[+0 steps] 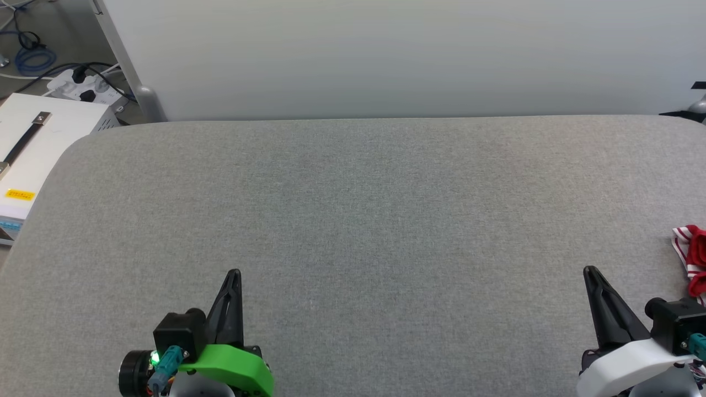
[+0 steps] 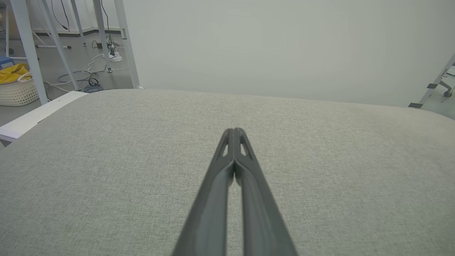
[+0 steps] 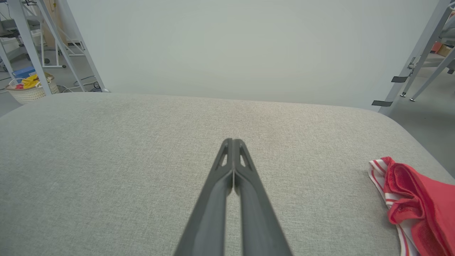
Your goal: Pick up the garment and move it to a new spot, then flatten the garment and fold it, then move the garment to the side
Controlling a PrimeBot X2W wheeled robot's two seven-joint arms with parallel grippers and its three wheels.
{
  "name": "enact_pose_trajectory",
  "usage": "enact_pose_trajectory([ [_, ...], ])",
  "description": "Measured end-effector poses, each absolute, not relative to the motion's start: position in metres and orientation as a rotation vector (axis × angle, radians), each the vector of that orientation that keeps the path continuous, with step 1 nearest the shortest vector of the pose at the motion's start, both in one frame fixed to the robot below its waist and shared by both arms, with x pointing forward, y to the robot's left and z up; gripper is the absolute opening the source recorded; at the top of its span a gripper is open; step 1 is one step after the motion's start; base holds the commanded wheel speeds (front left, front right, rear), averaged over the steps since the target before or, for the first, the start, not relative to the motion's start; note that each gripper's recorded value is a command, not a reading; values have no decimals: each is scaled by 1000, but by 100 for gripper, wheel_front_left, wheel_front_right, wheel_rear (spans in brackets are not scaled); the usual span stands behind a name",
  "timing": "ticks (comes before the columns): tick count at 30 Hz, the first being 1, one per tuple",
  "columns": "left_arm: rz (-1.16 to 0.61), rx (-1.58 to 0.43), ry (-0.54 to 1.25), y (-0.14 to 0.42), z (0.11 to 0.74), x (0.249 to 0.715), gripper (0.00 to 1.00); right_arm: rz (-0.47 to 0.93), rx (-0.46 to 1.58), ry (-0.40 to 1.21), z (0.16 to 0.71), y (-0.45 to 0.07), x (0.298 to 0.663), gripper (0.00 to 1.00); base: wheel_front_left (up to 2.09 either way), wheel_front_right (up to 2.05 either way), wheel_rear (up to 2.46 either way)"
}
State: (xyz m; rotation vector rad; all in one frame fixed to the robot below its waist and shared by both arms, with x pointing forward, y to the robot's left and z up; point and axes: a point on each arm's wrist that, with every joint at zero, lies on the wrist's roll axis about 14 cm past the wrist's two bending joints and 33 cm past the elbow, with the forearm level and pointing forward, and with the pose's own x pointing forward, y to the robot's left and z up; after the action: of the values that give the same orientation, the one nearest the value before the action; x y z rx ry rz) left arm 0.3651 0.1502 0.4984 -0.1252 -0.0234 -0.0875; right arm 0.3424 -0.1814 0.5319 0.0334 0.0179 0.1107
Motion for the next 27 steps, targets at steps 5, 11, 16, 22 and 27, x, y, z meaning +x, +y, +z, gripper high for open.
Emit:
enact_pose_trajectory([
  [5, -83, -120, -25, 152, 500, 366, 0, 111, 30, 17, 532, -181, 344, 0, 0, 0, 0],
  [11, -80, -109, -23, 153, 501, 366, 0, 111, 28, 22, 530, -180, 345, 0, 0, 0, 0],
  [16, -78, -103, -21, 153, 502, 366, 0, 111, 29, 20, 530, -179, 346, 0, 0, 0, 0],
  [22, -75, -88, -14, 155, 502, 366, 0, 112, 23, 16, 530, -178, 348, 0, 0, 0, 0],
  [27, -69, -79, -14, 157, 504, 367, 0, 112, 19, 21, 528, -177, 349, 0, 0, 0, 0],
])
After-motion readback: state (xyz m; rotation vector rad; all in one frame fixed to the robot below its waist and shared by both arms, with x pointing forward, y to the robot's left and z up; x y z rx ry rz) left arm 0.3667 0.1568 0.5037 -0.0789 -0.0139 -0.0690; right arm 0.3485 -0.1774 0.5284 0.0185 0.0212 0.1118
